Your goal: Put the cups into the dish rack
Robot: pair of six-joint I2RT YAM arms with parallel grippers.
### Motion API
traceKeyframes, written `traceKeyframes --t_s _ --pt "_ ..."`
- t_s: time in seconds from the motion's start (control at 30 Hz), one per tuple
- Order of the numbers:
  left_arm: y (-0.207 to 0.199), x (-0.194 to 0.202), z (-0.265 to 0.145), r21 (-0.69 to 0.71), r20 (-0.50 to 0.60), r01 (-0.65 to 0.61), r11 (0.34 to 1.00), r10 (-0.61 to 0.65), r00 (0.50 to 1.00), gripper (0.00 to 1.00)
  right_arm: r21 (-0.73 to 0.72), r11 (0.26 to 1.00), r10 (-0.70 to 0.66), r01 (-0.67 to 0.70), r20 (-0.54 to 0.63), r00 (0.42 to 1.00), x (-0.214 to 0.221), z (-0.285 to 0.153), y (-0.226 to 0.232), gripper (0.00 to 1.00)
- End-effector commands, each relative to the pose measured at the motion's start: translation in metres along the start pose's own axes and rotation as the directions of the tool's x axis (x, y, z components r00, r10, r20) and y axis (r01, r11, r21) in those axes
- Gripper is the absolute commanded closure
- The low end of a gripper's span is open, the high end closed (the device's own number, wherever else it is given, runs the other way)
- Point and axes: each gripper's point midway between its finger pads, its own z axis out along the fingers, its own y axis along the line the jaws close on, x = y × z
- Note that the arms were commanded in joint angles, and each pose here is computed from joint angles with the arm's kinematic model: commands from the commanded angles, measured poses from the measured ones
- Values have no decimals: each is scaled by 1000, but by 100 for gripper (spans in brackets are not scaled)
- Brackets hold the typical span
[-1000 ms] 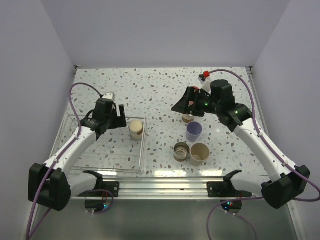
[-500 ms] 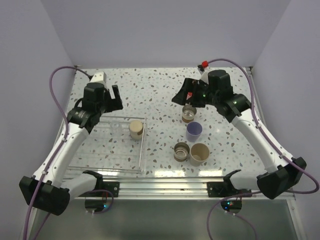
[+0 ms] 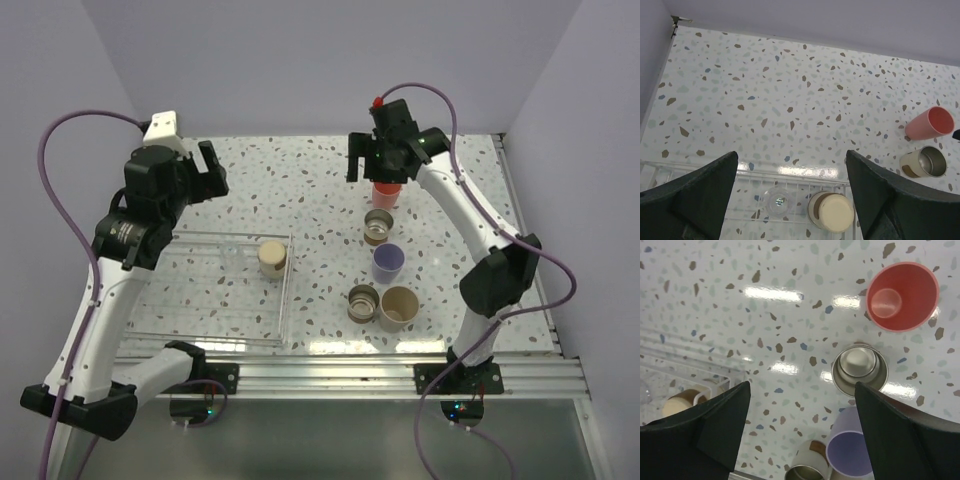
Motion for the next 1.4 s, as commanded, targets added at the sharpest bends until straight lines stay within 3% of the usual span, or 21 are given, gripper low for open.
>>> traceKeyframes --t_s 0.0,0.07,0.1,0.33,0.43,0.5,0.6,0.7,0.8,0.97,1.07,1.17,1.37 --pt "10 -1 -16 -26 3 -33 999 33 999 8 110 994 -20 22 -14 1000 -9 4 -23 12" --pt "15 1 -20 -42 1 -52 998 52 999 7 141 990 0 6 -41 999 -9 23 -33 12" --pt "18 -1 -24 -56 9 -53 997 54 999 0 141 990 3 1 -30 1000 -16 24 -34 12" --pt "71 -22 -44 -335 141 9 942 41 989 0 182 983 27 -16 -63 998 -24 66 -51 14" --pt "72 -21 -52 -297 215 3 955 64 975 0 191 981 27 -10 -89 996 -21 86 -52 15" --pt "66 -43 -69 -213 374 71 974 14 927 0 198 980 23 -2 -101 995 -21 100 -53 15" --pt "77 -46 -84 -210 471 184 960 -65 880 0 208 978 26 1 -127 992 -17 118 -55 16" --pt "77 -43 -78 -240 421 153 959 -39 906 0 223 975 27 7 -149 988 -11 131 -58 17" --pt "72 -36 -60 -278 300 93 956 -5 954 0 251 968 30 13 -165 986 -4 141 -66 18" --pt "64 -37 -49 -284 219 51 958 13 976 0 254 967 46 4 -190 981 8 153 -68 20" --pt "44 -24 -42 -185 150 58 981 -30 988 0 252 968 54 -1 -201 978 13 158 -68 26" --pt "14 -8 -39 3 93 -23 1000 22 995 0 249 968 47 6 -207 977 14 160 -68 36" --pt "10 10 -33 37 68 -23 999 21 998 0 239 971 38 19 -229 973 22 164 -69 59"
